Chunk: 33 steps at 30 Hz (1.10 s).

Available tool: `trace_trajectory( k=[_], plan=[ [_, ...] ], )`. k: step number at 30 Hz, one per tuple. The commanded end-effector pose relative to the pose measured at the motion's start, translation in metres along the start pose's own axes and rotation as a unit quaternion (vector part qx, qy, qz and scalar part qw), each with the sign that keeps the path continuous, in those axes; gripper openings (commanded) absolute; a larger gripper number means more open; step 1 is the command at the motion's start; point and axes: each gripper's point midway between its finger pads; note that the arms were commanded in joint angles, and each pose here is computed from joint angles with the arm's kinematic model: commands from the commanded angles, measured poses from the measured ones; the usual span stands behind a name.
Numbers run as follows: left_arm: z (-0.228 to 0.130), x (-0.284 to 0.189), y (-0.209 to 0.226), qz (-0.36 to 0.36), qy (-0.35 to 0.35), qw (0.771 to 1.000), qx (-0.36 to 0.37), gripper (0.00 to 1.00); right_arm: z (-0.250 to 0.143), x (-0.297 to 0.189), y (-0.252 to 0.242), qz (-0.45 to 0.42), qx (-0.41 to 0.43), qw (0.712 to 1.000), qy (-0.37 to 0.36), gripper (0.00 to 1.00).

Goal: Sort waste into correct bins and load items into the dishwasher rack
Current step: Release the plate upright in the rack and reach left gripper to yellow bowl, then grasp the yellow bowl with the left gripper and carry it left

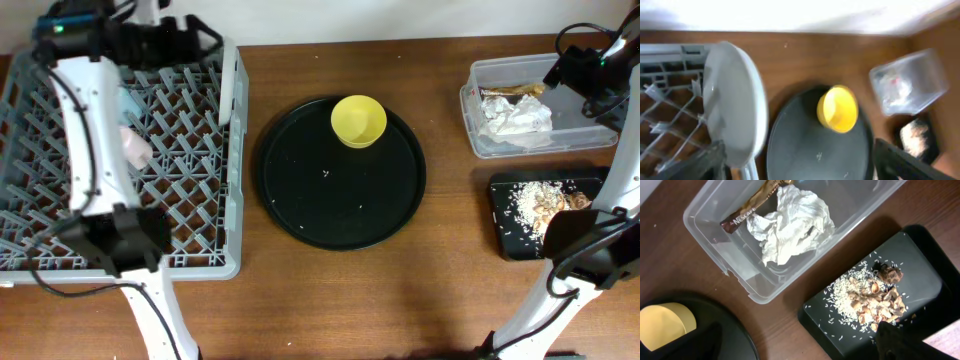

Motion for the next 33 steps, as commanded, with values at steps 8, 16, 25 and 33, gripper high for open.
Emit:
trace_trajectory(
  k=[8, 16, 25, 33],
  plan=[
    [-0.138, 0.183, -0.154, 0.177, 0.095, 0.925, 0.324, 0.66, 0.002, -0.005, -0.001, -0.001, 0.006, 1.0, -0.007, 0.98],
    [-0.211, 0.287, -0.119, 0.173, 0.176, 0.909, 0.335, 0.66, 0.002, -0.005, -0.001, -0.001, 0.006, 1.0, -0.007, 0.98],
    [-0.232, 0.303, -0.099, 0.181, 0.209, 0.903, 0.33, 0.16, 0.002, -0.005, -0.001, -0.001, 0.006, 1.0, -0.007, 0.98],
    [-0.123, 0.145, -0.152, 0.137, 0.09, 0.972, 0.169, 0.01, 0.002, -0.005, -0.001, -0.001, 0.006, 1.0, -0.007, 0.98]
  ],
)
Point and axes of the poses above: each gripper's point midway between its finger pads, its own x axis out along the fingers, its own y axis along the line the jaws close on, z = x × y, and after that the axes turned 10 degrees about -x, right-handed
